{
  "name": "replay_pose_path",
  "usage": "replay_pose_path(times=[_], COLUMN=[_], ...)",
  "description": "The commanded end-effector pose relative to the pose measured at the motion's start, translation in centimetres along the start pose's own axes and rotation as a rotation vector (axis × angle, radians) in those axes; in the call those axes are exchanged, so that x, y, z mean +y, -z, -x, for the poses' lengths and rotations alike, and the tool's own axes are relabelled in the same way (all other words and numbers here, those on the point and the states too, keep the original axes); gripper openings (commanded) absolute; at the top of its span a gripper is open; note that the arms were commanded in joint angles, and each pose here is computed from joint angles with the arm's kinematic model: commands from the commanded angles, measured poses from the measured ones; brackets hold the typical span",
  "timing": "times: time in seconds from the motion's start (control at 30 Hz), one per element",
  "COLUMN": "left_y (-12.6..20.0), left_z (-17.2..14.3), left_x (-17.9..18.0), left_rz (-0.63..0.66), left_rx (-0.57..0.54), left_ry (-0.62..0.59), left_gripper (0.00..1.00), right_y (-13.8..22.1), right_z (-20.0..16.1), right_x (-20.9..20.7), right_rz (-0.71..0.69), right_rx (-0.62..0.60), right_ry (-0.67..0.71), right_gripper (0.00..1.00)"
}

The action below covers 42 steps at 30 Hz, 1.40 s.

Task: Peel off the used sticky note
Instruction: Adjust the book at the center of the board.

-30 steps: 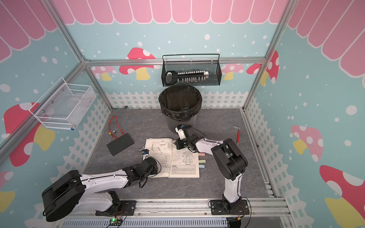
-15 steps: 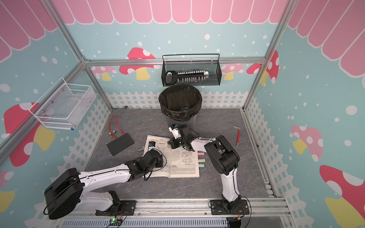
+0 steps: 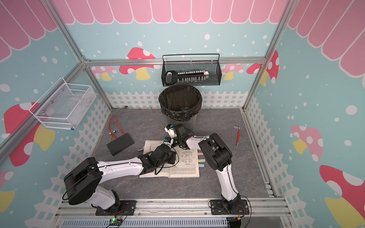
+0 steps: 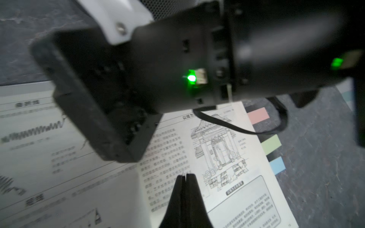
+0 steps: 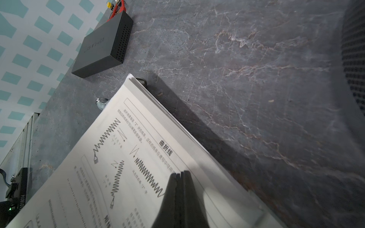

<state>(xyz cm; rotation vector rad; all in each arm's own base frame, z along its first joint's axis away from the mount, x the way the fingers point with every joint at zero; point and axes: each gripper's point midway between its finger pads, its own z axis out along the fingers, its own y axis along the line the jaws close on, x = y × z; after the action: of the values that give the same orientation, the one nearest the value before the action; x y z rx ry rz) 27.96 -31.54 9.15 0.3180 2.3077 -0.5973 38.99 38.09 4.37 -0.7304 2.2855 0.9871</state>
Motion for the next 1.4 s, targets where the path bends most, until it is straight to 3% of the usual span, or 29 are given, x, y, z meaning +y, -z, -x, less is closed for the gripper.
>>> replay_pose_path(times=[0.0,0.27,0.63,0.73,0.8,0.9,1.13,1.37], left_y=[-0.2,-2.5,-3.4,-3.2,-3.1,-2.8,-2.4,-2.9], left_z=[0.3,-2.6,-5.5,-6.7,-7.3,-8.0,-8.5,-8.2], left_x=[-3.0,-5.5,-2.6,-1.7,-1.2,-0.6,0.1,0.0], left_rz=[-0.111,-0.220,-0.111,-0.085,-0.072,-0.056,-0.047,-0.041], left_rx=[-0.008,0.064,0.117,0.133,0.142,0.145,0.140,0.134], left_ry=[-0.065,-0.130,-0.078,-0.065,-0.058,-0.048,-0.037,-0.052], left_gripper=[0.00,0.00,0.00,0.00,0.00,0.00,0.00,0.00], right_y=[-1.1,-1.7,-0.7,0.2,1.2,3.1,8.7,13.9], right_z=[-1.2,-1.2,-0.1,1.0,2.0,3.4,3.4,-2.1], right_x=[-0.5,-1.0,-0.5,-0.3,0.1,0.3,0.1,-1.4], right_rz=[-0.010,-0.022,-0.039,-0.066,-0.087,-0.140,-0.303,-0.462], right_rx=[0.054,0.078,0.080,0.059,0.036,-0.002,-0.049,-0.032], right_ry=[0.009,0.009,-0.016,-0.023,-0.024,-0.032,-0.063,-0.112], right_gripper=[0.00,0.00,0.00,0.09,0.20,0.27,0.31,0.32])
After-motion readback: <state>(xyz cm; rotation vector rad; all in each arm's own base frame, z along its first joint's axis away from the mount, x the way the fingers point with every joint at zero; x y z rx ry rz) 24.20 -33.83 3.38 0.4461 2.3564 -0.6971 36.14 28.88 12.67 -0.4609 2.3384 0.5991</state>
